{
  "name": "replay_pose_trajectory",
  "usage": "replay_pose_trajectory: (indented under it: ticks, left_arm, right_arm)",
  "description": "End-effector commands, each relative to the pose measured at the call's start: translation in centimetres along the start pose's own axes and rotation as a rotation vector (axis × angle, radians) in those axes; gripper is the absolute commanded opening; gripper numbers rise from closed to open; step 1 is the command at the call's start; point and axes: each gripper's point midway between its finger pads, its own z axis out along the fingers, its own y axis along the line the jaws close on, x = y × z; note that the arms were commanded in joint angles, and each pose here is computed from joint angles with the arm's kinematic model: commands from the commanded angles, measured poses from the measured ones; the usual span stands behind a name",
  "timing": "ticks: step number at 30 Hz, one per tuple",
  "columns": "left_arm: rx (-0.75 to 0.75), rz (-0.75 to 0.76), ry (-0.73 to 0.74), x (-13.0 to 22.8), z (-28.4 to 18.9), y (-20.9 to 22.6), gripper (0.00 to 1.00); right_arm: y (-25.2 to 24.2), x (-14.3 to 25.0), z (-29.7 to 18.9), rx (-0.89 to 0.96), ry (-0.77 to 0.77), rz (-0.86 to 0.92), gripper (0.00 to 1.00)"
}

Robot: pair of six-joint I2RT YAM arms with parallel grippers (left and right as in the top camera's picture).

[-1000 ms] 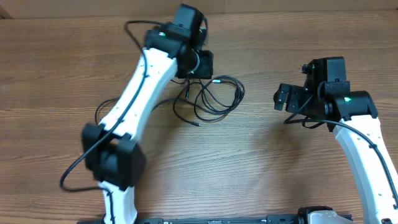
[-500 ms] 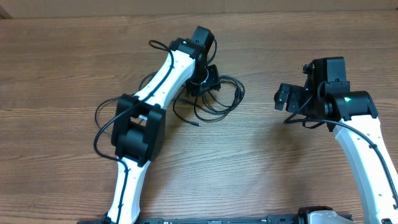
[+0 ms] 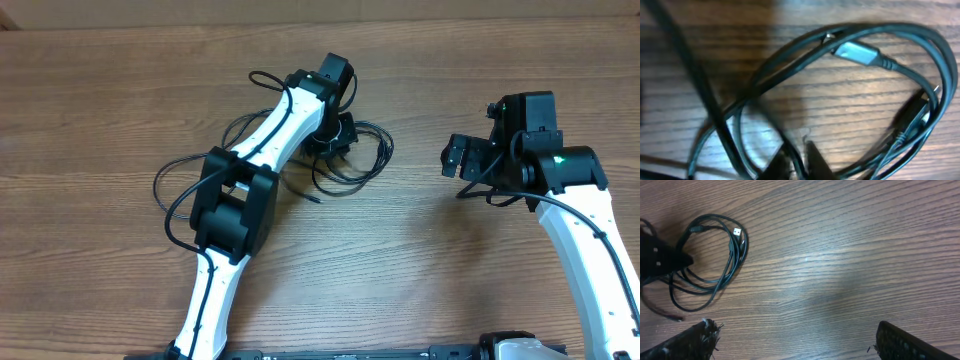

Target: Untangle cables

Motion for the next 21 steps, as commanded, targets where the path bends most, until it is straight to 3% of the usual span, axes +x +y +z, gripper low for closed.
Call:
replay_pose_trajectory:
  ticks: [1, 6, 10, 13, 21]
  left_arm:
    - [-0.008, 0.041, 0.004, 0.6, 0.5, -0.7, 0.04]
    - [0.021, 0.106, -0.030, -0.6, -4.3, -1.5, 0.04]
    - [0.152, 0.222, -0.128, -1.7, -12.5, -4.3, 0.04]
    - [0.304, 0.386, -0.228, -1.0, -19.4, -7.6, 0.04]
    - [0.439, 0.483, -0.488, 1.6, -32.0, -9.6, 0.04]
  right_arm:
    - [-0.3, -0.8, -0.4, 0.010, -0.025, 0.013, 1.00]
    - [0.2, -0.9, -0.4, -0.015, -0.030, 0.011, 1.00]
    - [4.5, -1.6, -0.9, -0.255, -0.039, -0.014, 1.00]
    - [7.8, -2.3, -1.8, -0.430, -0.058, -0.050, 1.00]
    - [12.5, -1.7, -1.0, -0.599, -0.018, -0.131, 1.00]
